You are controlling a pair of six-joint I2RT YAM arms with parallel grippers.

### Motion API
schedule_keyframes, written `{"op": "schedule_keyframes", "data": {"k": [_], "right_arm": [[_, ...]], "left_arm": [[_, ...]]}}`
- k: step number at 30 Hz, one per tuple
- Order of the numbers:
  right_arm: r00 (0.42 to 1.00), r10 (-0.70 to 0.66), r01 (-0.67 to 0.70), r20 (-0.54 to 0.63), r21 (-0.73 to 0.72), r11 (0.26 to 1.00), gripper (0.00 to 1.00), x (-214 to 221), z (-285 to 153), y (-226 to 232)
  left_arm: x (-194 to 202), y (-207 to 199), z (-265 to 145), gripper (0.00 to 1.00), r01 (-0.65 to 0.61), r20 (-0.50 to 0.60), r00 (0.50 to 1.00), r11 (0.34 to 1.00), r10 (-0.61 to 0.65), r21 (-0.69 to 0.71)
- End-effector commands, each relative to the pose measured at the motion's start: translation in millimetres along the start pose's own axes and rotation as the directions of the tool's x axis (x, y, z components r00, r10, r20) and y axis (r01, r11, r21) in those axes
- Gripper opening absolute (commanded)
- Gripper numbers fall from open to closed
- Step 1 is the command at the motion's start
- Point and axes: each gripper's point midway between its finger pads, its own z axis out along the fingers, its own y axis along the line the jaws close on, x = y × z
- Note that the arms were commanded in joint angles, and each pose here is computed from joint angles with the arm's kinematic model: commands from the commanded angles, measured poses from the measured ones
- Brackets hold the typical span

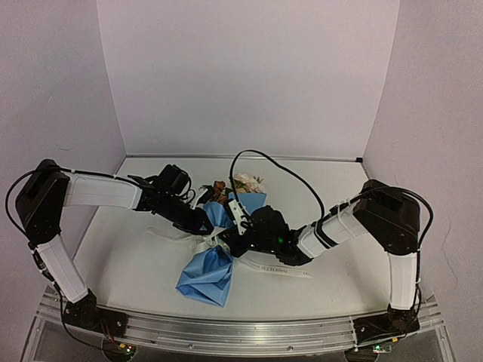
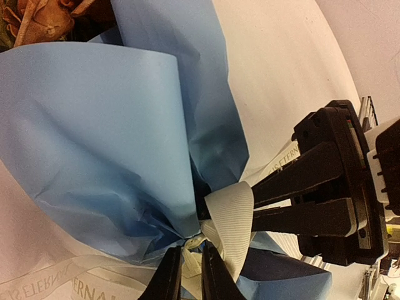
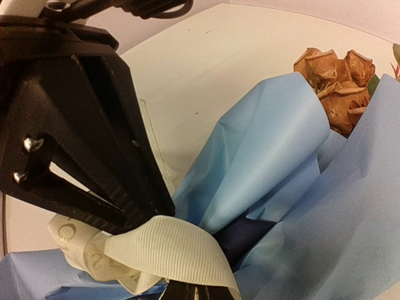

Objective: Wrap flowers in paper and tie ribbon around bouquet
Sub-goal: Cross the half-tied ribbon over the folded bouquet.

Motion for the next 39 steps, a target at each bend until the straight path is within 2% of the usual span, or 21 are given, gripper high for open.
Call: {"op": "schedule_keyframes", "data": {"k": [1,10,28,31,34,37,39], "right_arm": [[0.999,-0.001,0.002,0.038,-0.015,1.000,0.00,-11,7,6],[0.999,0.002,-0.002,0.034,-0.017,1.000,0.00,-11,7,7],[0.999,-0.019,0.021,0.033,-0.081,0.996,0.00,-15,7,19],[0.999,-0.019,0.022,0.033,-0.085,0.996,0.00,-15,6,20],[0.999,-0.018,0.020,0.033,-0.073,0.997,0.00,-15,2,18],[0.999,-0.009,0.011,0.043,-0.043,0.999,0.08,-18,-8,13],[0.999,0.007,-0.006,0.045,-0.032,0.999,0.13,-19,-15,12]], "left_arm": [[-13,-22,-15,0.14,-0.062,0.069,0.996,0.996,0.057,0.063],[-11,-25,-15,0.23,-0.066,0.071,0.996,0.994,0.060,0.084],[-13,-23,4,0.26,-0.057,0.031,0.998,0.991,0.053,0.124],[-15,-23,5,0.22,-0.052,0.036,0.998,0.990,0.048,0.132],[-18,-24,5,0.10,-0.042,0.048,0.998,0.990,0.036,0.135],[-21,-27,3,0.01,-0.024,0.058,0.998,0.989,0.016,0.145],[-21,-28,2,0.00,0.002,0.058,0.998,0.989,-0.011,0.149]]}}
